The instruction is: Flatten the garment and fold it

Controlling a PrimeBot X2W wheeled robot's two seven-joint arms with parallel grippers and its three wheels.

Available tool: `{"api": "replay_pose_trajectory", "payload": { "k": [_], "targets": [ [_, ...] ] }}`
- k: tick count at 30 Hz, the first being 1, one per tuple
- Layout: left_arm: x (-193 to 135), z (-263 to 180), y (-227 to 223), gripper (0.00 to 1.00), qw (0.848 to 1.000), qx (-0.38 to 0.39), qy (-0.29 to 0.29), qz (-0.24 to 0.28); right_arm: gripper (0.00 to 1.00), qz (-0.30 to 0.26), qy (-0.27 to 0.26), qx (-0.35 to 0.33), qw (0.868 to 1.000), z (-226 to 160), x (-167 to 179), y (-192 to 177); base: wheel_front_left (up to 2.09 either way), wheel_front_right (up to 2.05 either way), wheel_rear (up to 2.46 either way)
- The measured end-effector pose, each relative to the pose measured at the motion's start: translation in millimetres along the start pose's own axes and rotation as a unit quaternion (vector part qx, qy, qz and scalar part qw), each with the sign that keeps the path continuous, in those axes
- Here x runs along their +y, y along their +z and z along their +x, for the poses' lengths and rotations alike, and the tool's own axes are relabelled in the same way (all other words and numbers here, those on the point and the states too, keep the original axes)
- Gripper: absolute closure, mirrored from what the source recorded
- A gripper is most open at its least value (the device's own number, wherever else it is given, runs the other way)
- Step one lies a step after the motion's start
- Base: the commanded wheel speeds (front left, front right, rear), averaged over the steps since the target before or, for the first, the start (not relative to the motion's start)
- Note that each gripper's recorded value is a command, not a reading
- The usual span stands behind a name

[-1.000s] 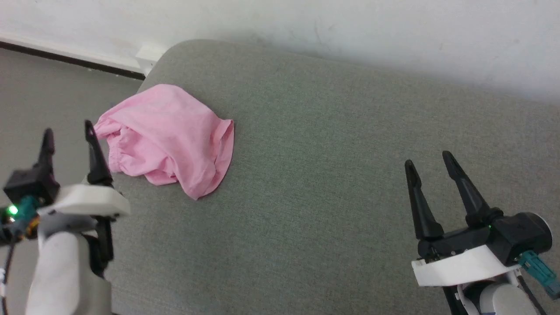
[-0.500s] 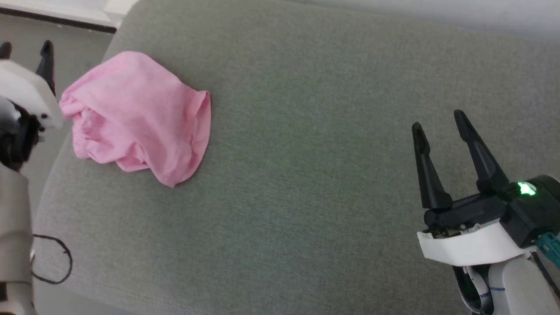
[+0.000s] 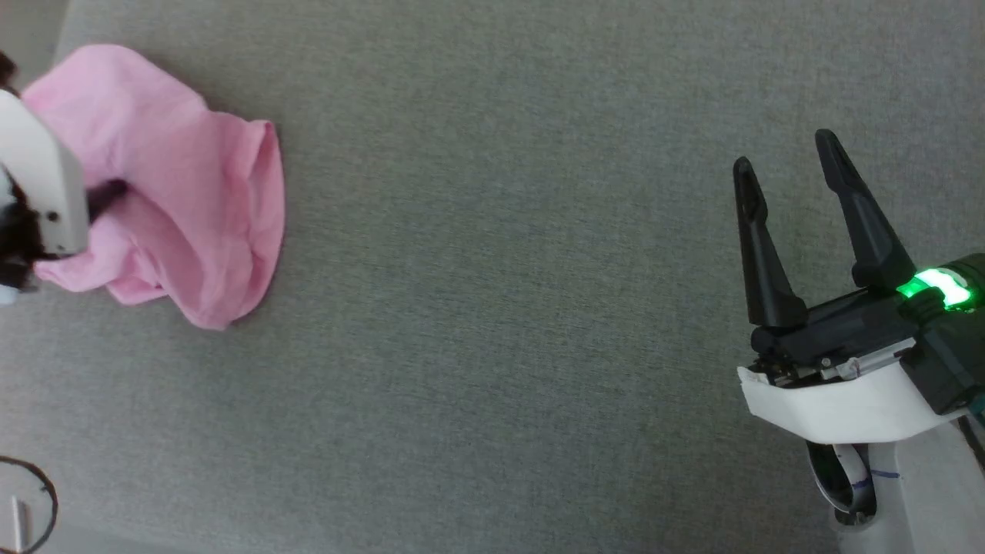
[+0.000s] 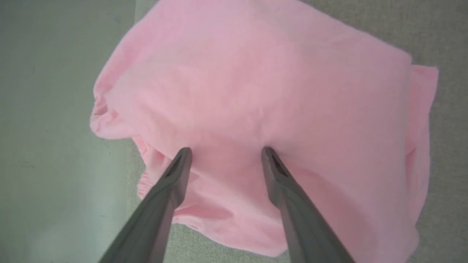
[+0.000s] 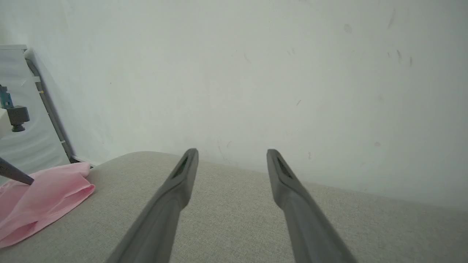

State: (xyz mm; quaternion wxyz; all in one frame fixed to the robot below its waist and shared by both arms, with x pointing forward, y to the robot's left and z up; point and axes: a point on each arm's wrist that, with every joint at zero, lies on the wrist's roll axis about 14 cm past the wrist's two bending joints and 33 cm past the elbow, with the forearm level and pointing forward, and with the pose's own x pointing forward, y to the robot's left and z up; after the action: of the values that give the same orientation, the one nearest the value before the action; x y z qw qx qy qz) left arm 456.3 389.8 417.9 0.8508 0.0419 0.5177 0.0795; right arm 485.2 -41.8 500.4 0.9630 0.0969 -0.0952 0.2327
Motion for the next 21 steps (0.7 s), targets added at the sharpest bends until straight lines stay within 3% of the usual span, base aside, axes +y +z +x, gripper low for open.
{"api": "replay_pose_trajectory", "payload": {
  "k": [5,11,12,16,21],
  "targets": [
    [-35.7,28.0,-23.6,0.00,0.997,0.064,-0.031,0.035,0.00,-0.005,-0.001,0.019,1.000,-5.4,-4.9,-13.4,0.00,0.00,0.00],
    [-37.4,32.0,-25.4,0.00,0.995,0.074,-0.023,0.063,0.00,-0.011,-0.001,0.021,1.000,-6.6,-5.3,-12.7,0.00,0.00,0.00],
    [-37.3,31.0,-25.6,1.00,0.995,0.074,-0.022,0.065,0.00,-0.012,-0.001,0.019,1.000,-6.4,-4.8,-11.3,0.00,0.00,0.00],
    [-36.2,22.1,-18.8,1.00,0.996,0.049,-0.023,0.067,0.00,-0.014,0.002,0.014,1.000,-6.7,-1.3,-4.2,0.00,0.00,0.00],
    [-10.8,-8.7,9.4,1.00,0.998,-0.027,-0.003,0.065,0.00,-0.016,0.000,0.003,1.000,-10.8,5.2,11.2,0.00,0.00,0.00]
  ]
}}
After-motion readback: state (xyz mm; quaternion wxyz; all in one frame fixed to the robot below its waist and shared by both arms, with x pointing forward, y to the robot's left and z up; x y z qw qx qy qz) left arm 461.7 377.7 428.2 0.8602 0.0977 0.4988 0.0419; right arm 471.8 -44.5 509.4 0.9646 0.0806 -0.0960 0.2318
